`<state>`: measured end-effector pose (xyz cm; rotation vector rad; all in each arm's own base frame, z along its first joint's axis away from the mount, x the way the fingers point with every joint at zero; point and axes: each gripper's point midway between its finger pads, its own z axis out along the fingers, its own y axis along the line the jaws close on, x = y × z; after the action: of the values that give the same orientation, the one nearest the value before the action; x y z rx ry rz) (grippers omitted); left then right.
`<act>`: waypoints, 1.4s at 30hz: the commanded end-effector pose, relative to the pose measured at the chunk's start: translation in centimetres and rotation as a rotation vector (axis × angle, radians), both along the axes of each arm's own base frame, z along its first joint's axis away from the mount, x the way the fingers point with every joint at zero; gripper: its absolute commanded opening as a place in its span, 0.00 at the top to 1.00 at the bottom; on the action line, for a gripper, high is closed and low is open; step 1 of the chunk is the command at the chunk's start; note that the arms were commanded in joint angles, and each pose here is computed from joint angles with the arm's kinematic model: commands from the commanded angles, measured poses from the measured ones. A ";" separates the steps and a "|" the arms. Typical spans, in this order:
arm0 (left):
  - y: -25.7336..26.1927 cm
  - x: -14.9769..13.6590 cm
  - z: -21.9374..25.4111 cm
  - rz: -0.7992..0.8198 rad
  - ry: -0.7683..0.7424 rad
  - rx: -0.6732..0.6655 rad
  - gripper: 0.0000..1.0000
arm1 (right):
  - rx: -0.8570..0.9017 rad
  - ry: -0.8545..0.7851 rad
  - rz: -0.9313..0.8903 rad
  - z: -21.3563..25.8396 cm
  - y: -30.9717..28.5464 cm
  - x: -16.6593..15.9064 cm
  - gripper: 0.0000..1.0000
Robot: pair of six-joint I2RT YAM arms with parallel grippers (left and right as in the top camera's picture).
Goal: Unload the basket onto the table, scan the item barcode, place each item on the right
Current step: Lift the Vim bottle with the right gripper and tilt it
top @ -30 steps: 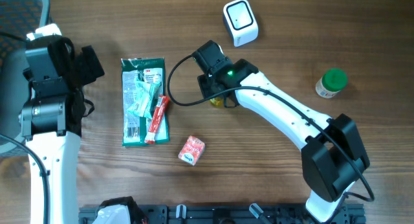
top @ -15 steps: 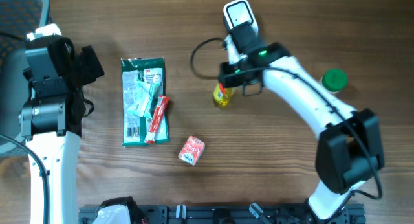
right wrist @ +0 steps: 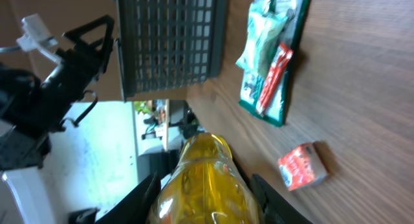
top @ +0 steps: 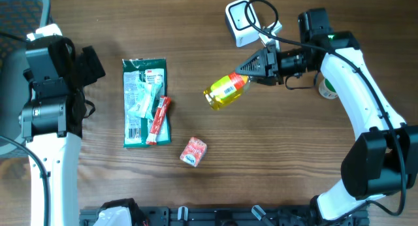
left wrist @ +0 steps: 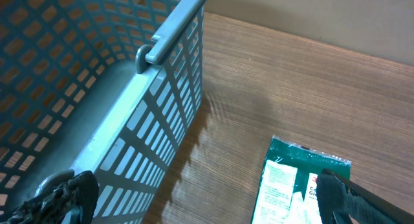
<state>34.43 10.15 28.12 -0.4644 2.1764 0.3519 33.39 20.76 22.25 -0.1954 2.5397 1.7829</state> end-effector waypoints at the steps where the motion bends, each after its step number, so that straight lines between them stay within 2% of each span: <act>1: 0.1 0.1 0.2 0.001 -0.005 -0.001 0.00 | 0.105 -0.064 0.061 2.3 0.4 -1.6 0.72; 4: 0.1 0.1 0.2 0.001 -0.005 -0.001 0.00 | 0.103 -0.068 0.081 2.2 0.3 -2.4 0.76; 19: 0.1 0.1 0.2 0.001 -0.005 -0.001 0.00 | 0.105 -0.046 0.218 0.6 2.1 -7.1 0.76; 42: 0.1 0.1 0.2 0.001 -0.005 -0.001 0.00 | 0.109 -0.073 0.244 0.4 2.8 -7.4 0.76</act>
<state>34.43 10.15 28.12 -0.4644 2.1764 0.3519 26.48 23.21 20.91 -0.5446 2.5428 1.8884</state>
